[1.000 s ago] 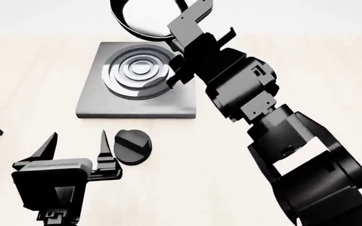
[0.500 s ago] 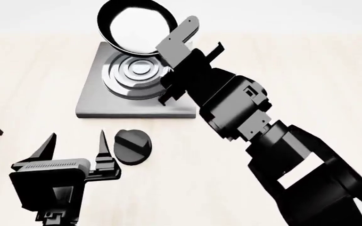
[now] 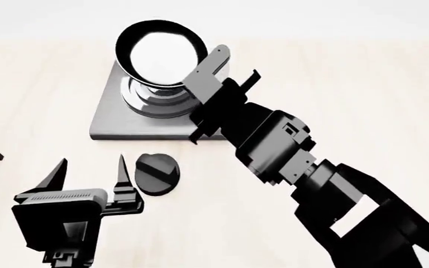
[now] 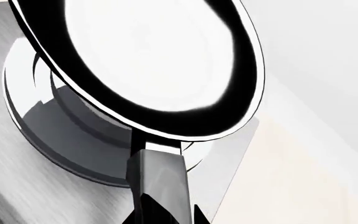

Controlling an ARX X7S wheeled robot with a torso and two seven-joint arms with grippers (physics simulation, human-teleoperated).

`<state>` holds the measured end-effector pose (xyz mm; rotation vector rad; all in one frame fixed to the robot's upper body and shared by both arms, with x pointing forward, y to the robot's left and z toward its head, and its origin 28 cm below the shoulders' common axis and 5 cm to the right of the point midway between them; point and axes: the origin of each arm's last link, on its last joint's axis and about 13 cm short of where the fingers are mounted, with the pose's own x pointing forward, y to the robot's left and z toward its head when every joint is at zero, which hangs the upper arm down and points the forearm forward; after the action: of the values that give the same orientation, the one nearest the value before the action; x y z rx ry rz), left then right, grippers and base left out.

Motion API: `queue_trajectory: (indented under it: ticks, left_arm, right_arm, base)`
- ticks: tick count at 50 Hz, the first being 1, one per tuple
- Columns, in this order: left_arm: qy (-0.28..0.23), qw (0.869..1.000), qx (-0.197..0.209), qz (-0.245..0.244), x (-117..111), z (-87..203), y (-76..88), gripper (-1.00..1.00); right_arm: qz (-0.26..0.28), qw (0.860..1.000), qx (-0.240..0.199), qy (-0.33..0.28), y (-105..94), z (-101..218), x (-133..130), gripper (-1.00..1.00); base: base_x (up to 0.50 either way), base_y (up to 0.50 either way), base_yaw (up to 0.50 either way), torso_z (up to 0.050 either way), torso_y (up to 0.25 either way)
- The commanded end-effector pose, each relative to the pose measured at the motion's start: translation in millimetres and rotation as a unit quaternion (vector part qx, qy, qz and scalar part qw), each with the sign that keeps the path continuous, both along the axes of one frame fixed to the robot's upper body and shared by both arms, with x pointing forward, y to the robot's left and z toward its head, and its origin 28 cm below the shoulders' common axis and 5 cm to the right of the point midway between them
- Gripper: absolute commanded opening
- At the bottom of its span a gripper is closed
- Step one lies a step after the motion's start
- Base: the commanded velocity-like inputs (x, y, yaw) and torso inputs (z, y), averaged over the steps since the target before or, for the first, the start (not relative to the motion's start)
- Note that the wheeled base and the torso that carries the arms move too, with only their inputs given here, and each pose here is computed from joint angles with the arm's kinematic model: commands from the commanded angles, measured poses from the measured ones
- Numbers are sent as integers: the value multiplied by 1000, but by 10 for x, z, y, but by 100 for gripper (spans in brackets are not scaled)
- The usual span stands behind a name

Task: Turn on the stove and put the frying pan on it.

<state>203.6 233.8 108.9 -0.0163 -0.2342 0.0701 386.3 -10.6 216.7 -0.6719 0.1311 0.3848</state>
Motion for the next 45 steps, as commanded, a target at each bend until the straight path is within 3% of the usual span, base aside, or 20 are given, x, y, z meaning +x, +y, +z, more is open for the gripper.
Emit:
queue_trajectory:
  ticks: [1, 45]
  left_arm:
    - [1, 1000, 0, 0, -2, -3, 1, 100]
    - [2, 1000, -2, 2, 4, -8, 11, 100]
  right_arm:
    - [-4, 999, -22, -41, 12, 45, 24, -100]
    - [1, 999, -49, -23, 44, -222, 80, -100]
  base:
    - [0, 0, 0, 0, 0]
    - [0, 0, 0, 1, 1]
